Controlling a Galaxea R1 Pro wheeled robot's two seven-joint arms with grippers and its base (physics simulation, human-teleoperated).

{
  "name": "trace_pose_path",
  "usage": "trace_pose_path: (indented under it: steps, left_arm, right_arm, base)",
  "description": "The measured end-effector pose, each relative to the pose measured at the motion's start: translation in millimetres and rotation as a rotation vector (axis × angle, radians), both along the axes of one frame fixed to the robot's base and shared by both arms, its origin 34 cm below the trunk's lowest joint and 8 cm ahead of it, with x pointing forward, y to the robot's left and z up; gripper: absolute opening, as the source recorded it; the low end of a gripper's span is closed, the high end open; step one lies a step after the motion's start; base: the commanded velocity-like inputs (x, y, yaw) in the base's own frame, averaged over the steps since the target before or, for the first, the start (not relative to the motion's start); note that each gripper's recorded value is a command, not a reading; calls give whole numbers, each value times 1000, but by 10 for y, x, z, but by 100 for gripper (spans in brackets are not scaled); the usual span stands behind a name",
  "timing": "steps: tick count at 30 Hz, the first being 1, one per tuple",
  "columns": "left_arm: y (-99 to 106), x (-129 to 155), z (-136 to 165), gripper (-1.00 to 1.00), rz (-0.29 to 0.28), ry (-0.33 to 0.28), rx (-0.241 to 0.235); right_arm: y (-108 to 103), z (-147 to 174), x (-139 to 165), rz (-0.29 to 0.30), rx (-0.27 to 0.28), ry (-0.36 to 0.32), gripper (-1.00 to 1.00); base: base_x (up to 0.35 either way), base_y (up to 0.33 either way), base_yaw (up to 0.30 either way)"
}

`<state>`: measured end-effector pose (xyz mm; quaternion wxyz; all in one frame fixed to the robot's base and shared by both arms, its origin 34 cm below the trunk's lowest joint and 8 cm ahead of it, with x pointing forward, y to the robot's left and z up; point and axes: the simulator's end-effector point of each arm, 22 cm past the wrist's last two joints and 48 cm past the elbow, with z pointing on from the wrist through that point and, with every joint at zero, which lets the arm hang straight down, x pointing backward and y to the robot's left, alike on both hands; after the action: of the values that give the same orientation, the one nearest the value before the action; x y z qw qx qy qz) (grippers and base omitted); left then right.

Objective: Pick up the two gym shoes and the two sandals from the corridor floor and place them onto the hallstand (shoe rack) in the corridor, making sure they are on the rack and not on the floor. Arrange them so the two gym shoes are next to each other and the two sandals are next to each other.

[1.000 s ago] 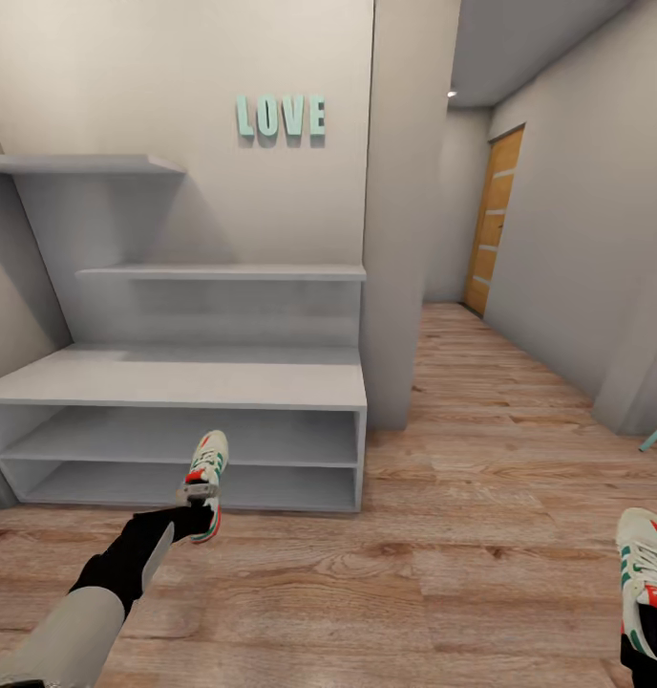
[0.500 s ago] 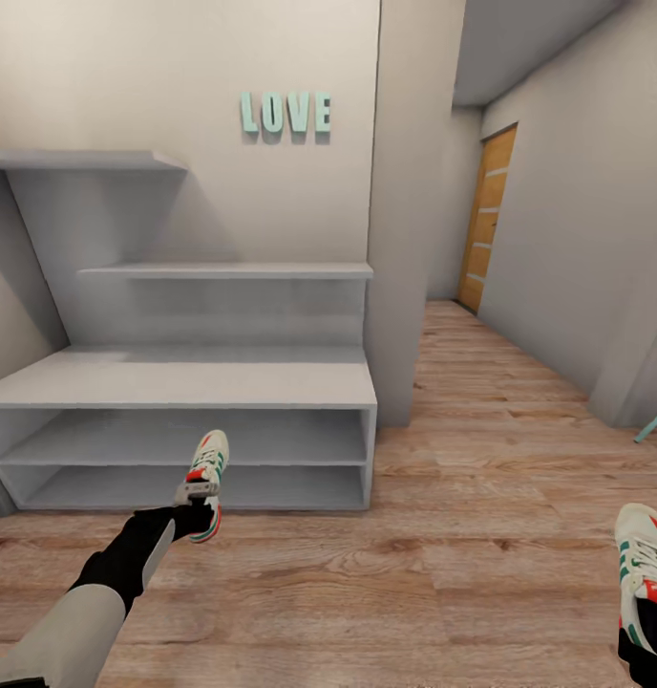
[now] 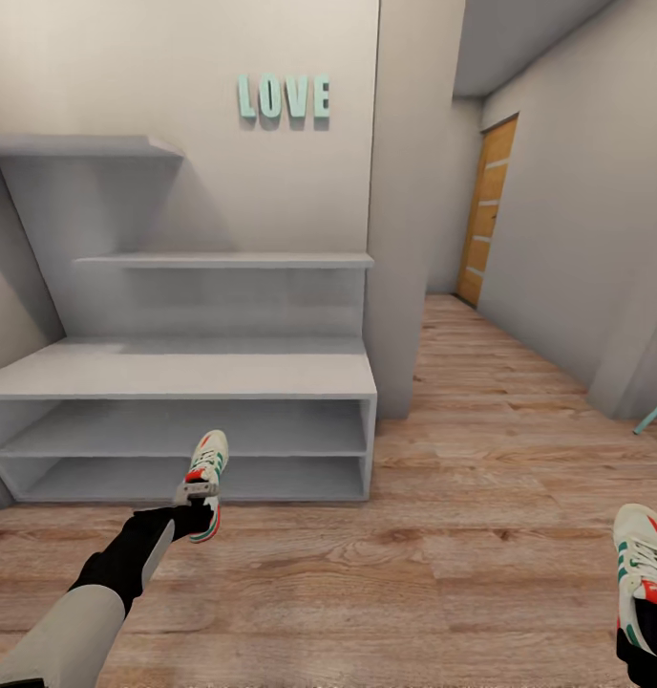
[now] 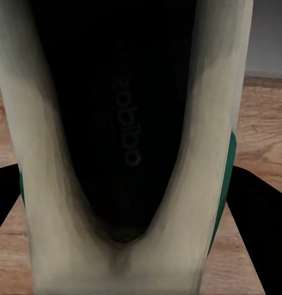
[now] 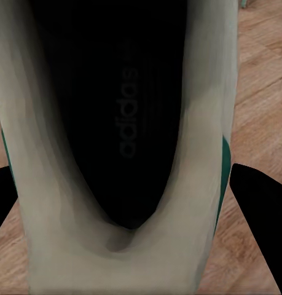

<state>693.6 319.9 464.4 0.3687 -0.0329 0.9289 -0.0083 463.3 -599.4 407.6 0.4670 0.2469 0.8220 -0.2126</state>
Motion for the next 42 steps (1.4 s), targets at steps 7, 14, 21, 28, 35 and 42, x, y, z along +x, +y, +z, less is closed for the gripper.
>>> trace_pose_path:
  steps: [7, 14, 21, 28, 35, 42]
  left_arm:
    - [2, -8, -173, -100, 1, 3, 0]
    - [0, -44, -341, -100, 1, 9, -2]
    - [16, -70, -373, -100, -1, 8, 26]
    - [43, -78, -425, -100, -5, 7, 33]
    - [46, -105, -592, -100, -2, 9, 40]
    - [76, -67, -748, -100, 8, 43, 82]
  right_arm:
    - [1, -194, -54, 0, 0, 10, -100]
    - [10, -347, -88, 6, -4, 16, -100]
    - [42, -381, -98, 11, 0, 22, -100]
    - [107, -474, -103, 10, 11, 20, -100]
    - [98, -639, -155, 2, 11, 20, -100]
    - [95, -789, -226, 1, 11, 60, -100]
  base:
    - [0, 0, 0]
    - [0, 0, 0]
    - [0, 0, 0]
    - [0, 0, 0]
    - [0, 0, 0]
    - [0, 0, 0]
